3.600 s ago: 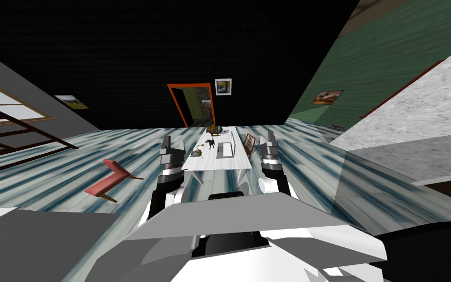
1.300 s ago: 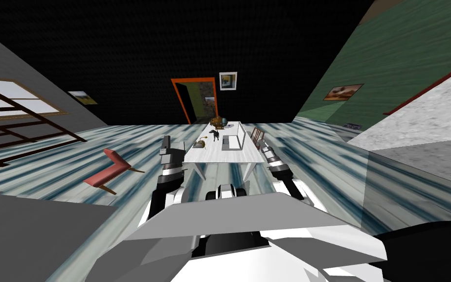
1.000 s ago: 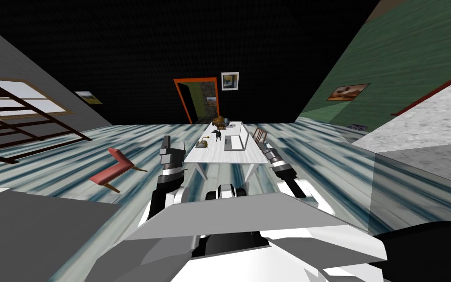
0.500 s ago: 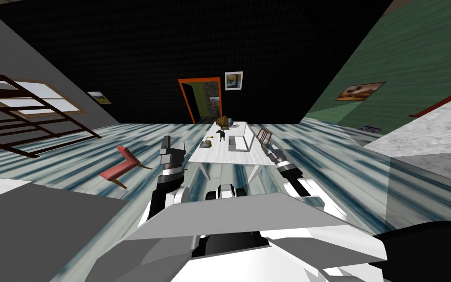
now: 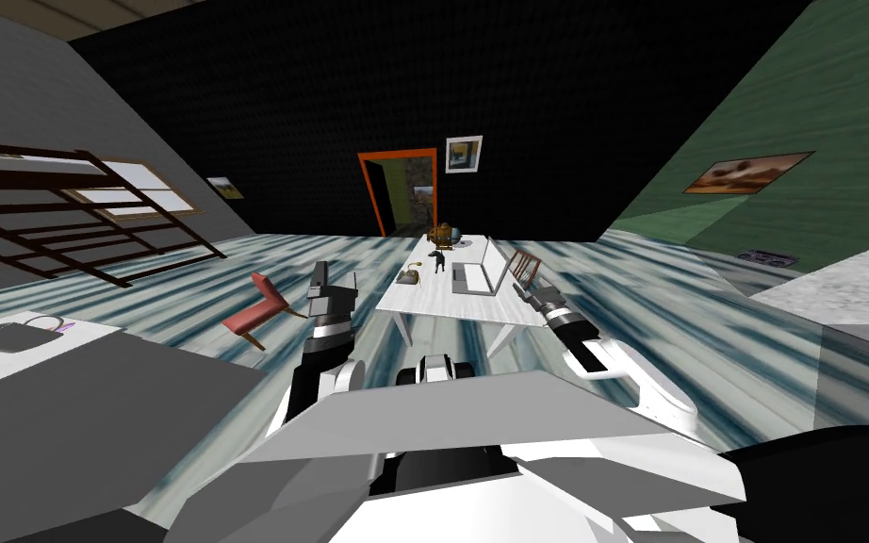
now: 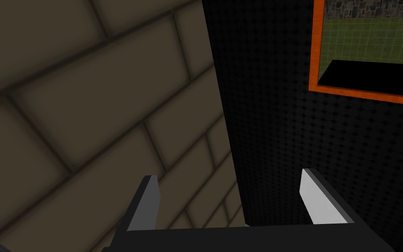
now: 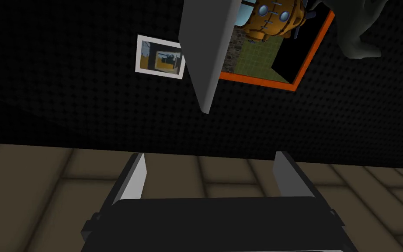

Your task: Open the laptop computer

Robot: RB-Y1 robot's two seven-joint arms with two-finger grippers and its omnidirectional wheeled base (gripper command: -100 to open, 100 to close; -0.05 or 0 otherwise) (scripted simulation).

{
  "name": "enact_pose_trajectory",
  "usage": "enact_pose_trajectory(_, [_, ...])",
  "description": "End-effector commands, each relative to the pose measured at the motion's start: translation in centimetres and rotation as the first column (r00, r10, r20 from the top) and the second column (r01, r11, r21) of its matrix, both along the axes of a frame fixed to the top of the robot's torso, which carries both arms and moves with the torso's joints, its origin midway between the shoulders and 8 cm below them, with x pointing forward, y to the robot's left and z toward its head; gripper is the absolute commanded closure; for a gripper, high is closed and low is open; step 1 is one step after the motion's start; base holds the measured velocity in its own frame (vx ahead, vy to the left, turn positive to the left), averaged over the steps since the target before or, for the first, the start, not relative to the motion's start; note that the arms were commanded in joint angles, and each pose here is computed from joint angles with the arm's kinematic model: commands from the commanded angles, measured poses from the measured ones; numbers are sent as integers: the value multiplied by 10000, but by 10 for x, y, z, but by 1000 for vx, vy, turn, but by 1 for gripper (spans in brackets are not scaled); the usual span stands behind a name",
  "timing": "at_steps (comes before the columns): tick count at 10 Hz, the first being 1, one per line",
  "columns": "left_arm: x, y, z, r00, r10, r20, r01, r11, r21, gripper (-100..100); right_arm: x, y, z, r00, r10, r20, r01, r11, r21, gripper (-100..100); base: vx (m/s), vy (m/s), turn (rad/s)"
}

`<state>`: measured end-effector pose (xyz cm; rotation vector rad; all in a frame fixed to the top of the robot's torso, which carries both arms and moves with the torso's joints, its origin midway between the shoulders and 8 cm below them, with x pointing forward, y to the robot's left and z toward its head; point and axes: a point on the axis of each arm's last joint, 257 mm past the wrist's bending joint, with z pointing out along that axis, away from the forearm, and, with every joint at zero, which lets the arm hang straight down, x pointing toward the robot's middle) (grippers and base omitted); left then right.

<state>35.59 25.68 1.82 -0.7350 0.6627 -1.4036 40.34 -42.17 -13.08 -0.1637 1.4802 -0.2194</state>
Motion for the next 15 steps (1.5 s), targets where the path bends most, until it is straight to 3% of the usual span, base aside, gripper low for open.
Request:
enact_pose_trajectory(1, [0,0,0,10000,0,0,0,10000,0,0,-2,-36,-7,9963,-754,-417,671,9826,-1735,-100,37,76,156])
enact_pose_trajectory(4, [0,0,0,10000,0,0,0,10000,0,0,-4,-73,-9,9854,-1558,-691,1237,9327,-3386,-100,40,68,151])
enact_pose_trajectory(9, [0,0,0,10000,1,0,-1,10000,1,0,-8,-124,-4,9600,-2673,-831,1808,8185,-5453,-100,37,53,140])
enact_pose_trajectory(10, [0,0,0,10000,1,-1,-1,10000,1,0,-9,-139,0,9506,-2995,-811,1920,7732,-6045,-100,45,55,178])
enact_pose_trajectory(13, [0,0,0,10000,1,-1,-1,10000,1,0,-10,-161,10,9371,-3417,-718,2012,6966,-6887,-100,37,46,98])
enact_pose_trajectory(14, [0,0,0,10000,1,-1,-1,10000,1,0,-11,-155,7,9407,-3310,-750,1975,7137,-6720,-100,12,14,13])
enact_pose_trajectory(15, [0,0,0,10000,1,-1,-1,10000,2,0,-11,-156,8,9396,-3342,-739,1992,7098,-6757,-100,0,0,0])
